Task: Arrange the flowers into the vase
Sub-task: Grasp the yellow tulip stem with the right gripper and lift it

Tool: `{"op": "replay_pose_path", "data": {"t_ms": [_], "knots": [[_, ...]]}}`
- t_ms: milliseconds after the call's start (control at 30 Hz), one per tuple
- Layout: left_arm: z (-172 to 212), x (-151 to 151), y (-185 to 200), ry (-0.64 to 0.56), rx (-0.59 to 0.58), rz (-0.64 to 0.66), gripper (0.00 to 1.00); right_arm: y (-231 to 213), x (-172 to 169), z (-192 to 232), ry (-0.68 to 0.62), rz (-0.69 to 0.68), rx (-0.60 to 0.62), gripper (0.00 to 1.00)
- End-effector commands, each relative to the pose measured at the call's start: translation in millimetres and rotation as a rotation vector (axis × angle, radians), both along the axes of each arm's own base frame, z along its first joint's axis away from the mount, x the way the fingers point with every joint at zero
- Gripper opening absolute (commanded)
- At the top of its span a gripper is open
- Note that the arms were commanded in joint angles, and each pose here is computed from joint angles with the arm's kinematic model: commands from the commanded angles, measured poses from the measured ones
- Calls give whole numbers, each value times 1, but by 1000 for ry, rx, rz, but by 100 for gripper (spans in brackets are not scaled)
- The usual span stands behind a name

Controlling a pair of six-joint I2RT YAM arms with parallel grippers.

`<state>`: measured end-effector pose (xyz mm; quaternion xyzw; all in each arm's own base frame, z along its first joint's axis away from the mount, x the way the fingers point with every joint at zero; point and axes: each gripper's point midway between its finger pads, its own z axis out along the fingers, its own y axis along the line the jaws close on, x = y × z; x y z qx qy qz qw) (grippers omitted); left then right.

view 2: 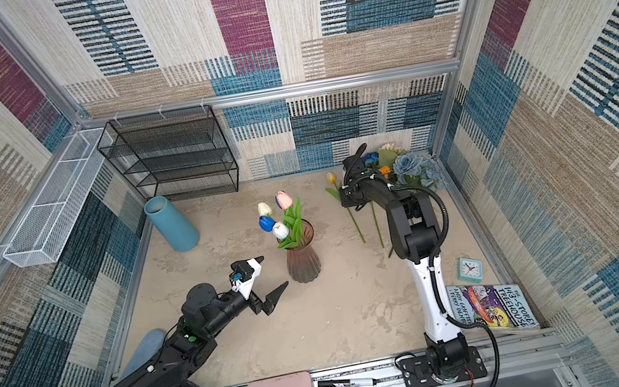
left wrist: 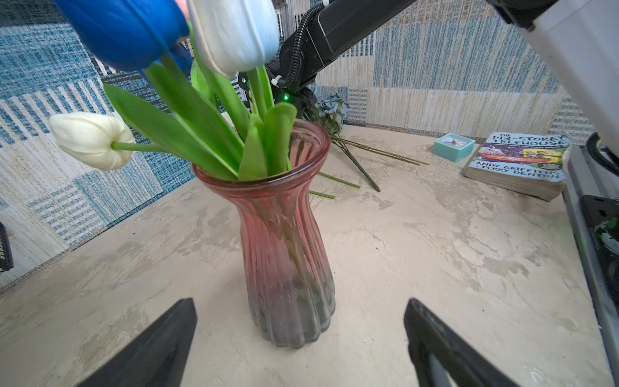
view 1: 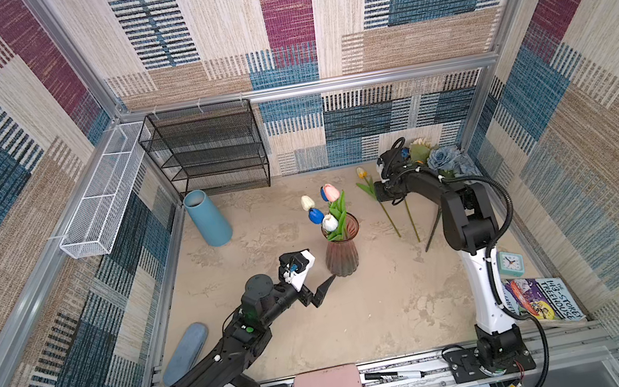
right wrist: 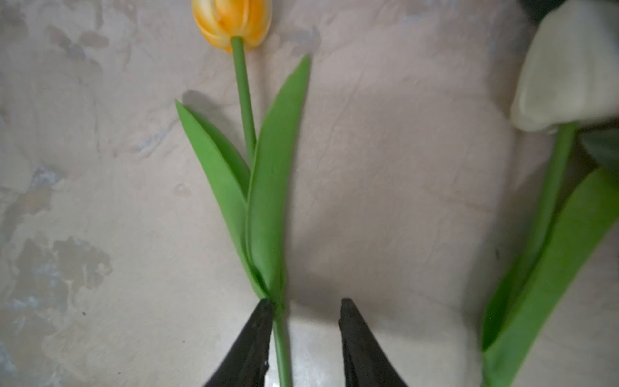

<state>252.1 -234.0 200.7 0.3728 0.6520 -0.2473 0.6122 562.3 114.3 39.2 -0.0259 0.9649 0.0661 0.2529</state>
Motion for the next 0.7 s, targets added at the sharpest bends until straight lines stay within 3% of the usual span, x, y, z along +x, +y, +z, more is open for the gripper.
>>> {"op": "replay_pose_path", "data": {"t_ms": [0, 200, 433, 567, 667], "knots": [[14, 2, -1, -19, -59, 4, 99, 2, -1, -6, 8, 18, 3, 36], [15, 3, -2, -19, -63, 6, 99, 6, -4, -13, 25, 26, 9, 33], [16, 4, -2, -16, -62, 11, 99, 16, -4, 10, -23, 49, 65, 29], [16, 7, -3, -13, -58, 14, 99, 22, -6, 17, -36, 60, 97, 40], [17, 8, -4, -14, -63, 11, 99, 18, -6, 9, -24, 47, 74, 40]]}}
